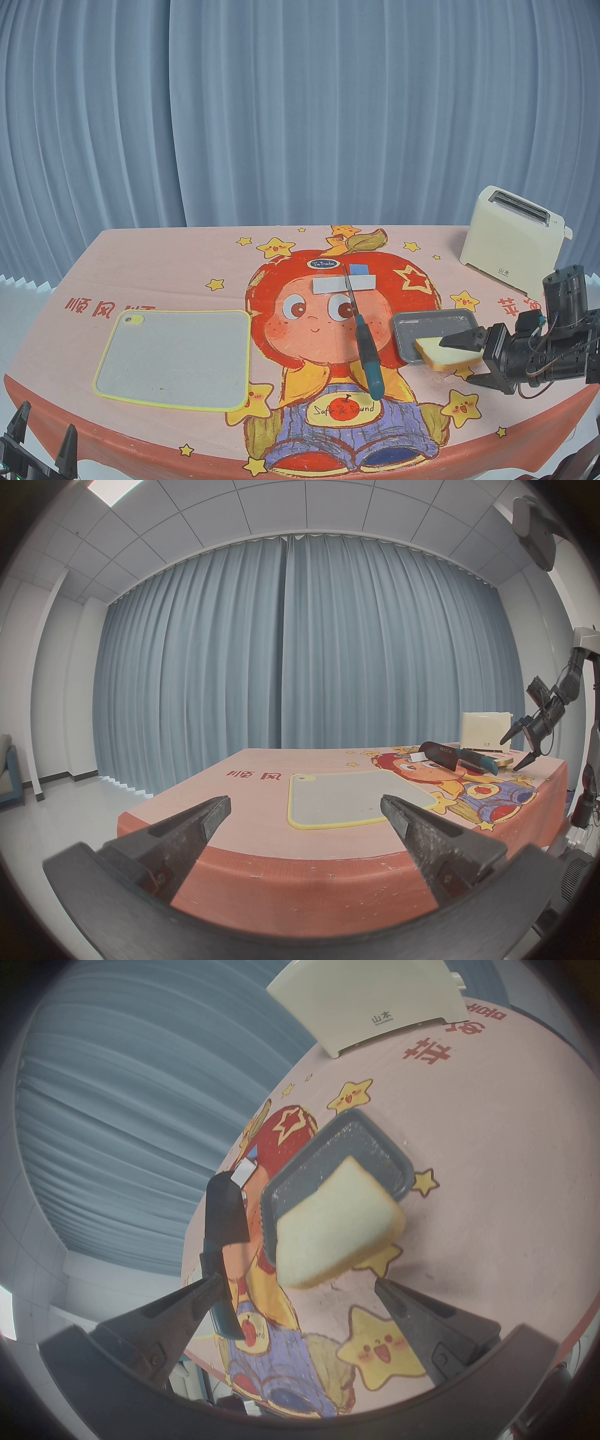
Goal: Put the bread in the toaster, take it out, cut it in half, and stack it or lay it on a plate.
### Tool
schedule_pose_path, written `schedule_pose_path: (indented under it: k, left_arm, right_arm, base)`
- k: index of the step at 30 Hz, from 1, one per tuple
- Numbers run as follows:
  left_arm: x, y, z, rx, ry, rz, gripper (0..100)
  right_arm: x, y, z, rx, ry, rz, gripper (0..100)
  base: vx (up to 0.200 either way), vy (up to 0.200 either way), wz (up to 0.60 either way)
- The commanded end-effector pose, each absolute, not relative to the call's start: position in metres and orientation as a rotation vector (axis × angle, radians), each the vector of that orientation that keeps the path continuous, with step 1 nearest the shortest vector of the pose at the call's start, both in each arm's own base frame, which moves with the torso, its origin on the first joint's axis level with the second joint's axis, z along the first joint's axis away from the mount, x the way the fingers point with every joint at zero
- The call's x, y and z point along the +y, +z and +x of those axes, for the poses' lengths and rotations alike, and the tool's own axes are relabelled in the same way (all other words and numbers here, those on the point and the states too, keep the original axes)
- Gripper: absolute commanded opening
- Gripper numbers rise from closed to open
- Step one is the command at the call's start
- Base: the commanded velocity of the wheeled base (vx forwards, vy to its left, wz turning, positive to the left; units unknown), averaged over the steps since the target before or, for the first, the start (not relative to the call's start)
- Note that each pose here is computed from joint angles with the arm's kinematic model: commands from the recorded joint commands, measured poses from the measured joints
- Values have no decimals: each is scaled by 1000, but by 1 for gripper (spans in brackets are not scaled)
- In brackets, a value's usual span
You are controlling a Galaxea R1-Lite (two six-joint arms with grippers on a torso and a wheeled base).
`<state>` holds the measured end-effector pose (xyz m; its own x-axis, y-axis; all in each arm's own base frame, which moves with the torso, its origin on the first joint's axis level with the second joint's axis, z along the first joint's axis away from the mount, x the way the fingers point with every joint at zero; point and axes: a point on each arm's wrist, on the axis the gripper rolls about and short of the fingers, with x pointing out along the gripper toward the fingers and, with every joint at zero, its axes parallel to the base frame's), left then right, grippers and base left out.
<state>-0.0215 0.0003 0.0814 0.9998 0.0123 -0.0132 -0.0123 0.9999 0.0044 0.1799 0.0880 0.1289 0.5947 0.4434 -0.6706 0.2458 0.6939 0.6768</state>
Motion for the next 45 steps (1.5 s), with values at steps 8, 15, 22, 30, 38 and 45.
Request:
schedule_pose_path:
  k: [8, 15, 22, 30, 38, 45]
  left_arm:
    - [0, 77, -20, 32, 14, 5, 100]
    - [0, 77, -20, 32, 14, 5, 100]
    - [0, 77, -20, 32, 12, 5, 100]
    - [0, 77, -20, 32, 14, 5, 100]
    - [0, 77, -20, 32, 14, 5, 100]
    - [0, 77, -20, 32, 12, 5, 100]
  right_arm:
    - [78, 128, 200, 867, 98, 883, 100]
    - [78, 124, 202, 878, 86, 877, 100]
    - [79, 123, 203, 880, 81, 875, 100]
    - [78, 123, 203, 883, 81, 878, 100]
    - [78, 118, 204, 899, 66, 878, 0]
    - [77, 103, 204, 952, 24, 853, 0]
  base:
    - [0, 0, 0]
    - [0, 0, 0]
    - [0, 0, 0]
    - [0, 0, 0]
    - [0, 0, 0]
    - [0, 0, 0]
